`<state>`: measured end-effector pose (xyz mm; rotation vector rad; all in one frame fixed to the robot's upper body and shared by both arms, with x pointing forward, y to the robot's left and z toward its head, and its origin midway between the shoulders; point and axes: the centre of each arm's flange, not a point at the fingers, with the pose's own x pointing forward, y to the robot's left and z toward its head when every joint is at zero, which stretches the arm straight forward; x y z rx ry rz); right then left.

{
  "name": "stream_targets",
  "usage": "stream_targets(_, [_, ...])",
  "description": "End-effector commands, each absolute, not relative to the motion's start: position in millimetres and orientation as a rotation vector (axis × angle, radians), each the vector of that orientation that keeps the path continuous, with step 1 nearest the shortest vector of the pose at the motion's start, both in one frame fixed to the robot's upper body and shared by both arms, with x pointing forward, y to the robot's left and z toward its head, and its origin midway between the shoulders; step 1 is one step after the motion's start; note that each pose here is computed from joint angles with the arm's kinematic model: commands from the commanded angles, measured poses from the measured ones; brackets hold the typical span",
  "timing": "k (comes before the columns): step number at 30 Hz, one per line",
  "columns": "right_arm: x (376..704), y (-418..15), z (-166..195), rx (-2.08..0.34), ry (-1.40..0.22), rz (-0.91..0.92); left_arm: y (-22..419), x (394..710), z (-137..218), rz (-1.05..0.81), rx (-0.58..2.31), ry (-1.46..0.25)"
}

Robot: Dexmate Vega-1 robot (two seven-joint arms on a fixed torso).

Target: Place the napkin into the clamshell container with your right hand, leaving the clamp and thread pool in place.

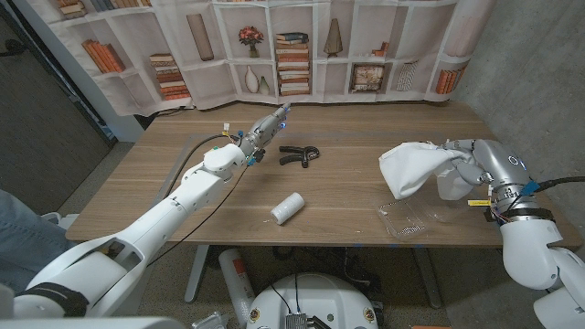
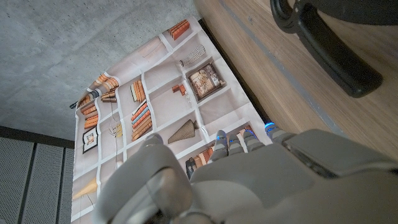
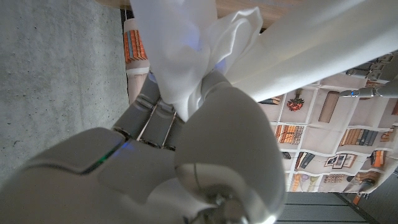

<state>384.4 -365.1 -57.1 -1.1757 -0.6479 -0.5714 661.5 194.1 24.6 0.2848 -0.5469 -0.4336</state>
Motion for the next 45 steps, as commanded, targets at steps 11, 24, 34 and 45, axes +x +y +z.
stream_targets(11, [394,-376,-75,-1.101,-0.595,-0.564,193,662,28,-0.435,0.295,-0.55])
stream_targets(24, [398,-382,-80,-1.081,-0.574,-0.572,197,657,32,-0.424,0.293,-0.569])
stream_targets(34, [405,-382,-89,-1.06,-0.557,-0.558,196,656,32,-0.424,0.295,-0.569])
stream_targets(45, [410,-383,-93,-1.051,-0.542,-0.547,200,655,32,-0.414,0.29,-0.569])
